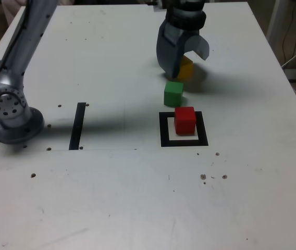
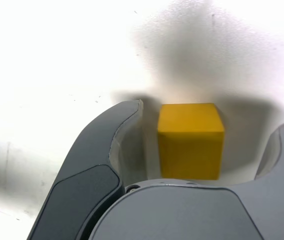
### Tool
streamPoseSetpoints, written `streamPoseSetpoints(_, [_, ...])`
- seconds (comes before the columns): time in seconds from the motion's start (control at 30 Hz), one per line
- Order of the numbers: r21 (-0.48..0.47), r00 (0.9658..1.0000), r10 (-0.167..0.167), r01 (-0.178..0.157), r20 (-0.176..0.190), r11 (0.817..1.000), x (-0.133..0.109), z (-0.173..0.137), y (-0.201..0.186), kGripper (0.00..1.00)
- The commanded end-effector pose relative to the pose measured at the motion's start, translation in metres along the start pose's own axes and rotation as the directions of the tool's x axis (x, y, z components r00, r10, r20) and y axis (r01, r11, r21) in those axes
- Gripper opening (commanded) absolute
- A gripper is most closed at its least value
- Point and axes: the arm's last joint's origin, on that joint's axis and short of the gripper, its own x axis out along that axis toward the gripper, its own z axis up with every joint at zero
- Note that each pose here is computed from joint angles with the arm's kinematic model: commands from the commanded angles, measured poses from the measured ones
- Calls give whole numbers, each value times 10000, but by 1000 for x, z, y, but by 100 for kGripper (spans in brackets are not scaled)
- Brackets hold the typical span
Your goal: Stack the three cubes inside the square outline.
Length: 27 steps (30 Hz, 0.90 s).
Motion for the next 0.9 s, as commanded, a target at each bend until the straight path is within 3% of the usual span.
streamPoseSetpoints(0.0, [-57, 10000, 5, -5, -19, 10000, 2, 3, 1, 82])
streamPoseSetpoints(0.23, [-120, 10000, 3, -3, -14, 9999, 0, 6, 3, 69])
streamPoseSetpoints(0.6, [-146, 9992, 44, -50, -403, 9999, 5, 5, 7, 50])
streamPoseSetpoints(0.87, [-67, 9995, -46, 44, -302, 10000, 2, 5, 7, 39])
